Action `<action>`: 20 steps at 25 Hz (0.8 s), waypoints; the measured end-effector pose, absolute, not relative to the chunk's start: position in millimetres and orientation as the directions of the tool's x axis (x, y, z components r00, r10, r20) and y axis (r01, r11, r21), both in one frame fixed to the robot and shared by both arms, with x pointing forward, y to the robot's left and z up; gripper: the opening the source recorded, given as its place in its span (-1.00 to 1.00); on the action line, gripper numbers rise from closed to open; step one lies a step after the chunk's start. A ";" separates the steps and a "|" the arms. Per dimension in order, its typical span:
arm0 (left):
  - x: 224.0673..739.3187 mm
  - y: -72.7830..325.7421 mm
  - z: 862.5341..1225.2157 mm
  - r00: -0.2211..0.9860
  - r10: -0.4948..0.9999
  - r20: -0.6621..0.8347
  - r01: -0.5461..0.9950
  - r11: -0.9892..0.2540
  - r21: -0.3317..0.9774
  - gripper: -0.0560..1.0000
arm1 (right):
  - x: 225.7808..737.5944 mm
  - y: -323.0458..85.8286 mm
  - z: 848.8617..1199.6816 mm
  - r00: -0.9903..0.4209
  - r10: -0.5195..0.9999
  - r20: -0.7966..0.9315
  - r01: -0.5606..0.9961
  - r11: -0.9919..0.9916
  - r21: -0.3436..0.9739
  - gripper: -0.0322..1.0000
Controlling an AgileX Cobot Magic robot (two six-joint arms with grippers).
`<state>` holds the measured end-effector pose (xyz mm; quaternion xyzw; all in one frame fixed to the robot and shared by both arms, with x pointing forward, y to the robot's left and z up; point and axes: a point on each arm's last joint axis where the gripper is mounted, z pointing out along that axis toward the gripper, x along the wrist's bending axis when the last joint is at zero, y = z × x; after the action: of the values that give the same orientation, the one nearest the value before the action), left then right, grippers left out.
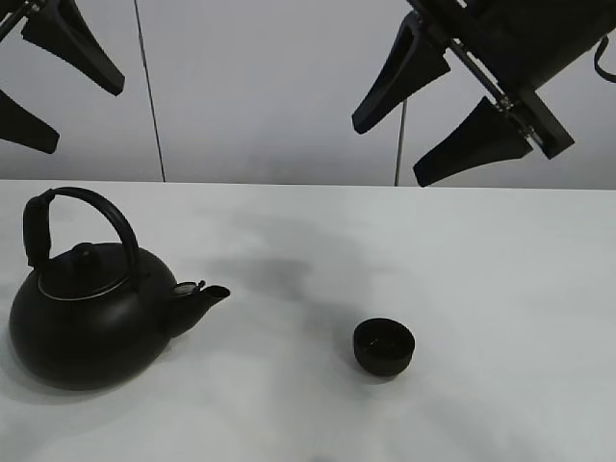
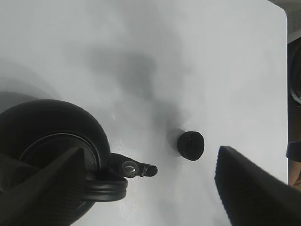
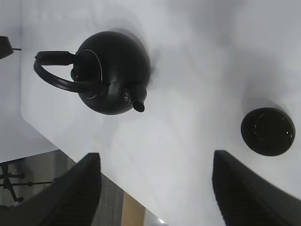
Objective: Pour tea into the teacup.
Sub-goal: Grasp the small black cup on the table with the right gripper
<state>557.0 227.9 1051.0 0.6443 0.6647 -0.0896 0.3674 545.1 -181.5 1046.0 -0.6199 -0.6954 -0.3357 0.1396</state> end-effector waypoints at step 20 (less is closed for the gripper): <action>557.0 227.9 1051.0 0.100 0.791 -0.604 0.922 0.154 0.354 0.15 | 547.4 -176.8 1098.3 -0.465 0.797 0.386 0.864 0.315 0.392 -0.04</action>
<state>557.0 227.9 1051.0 0.6443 0.6647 -0.0896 0.3674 547.4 -176.8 1098.3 -0.5135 -0.8087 -0.2806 0.0602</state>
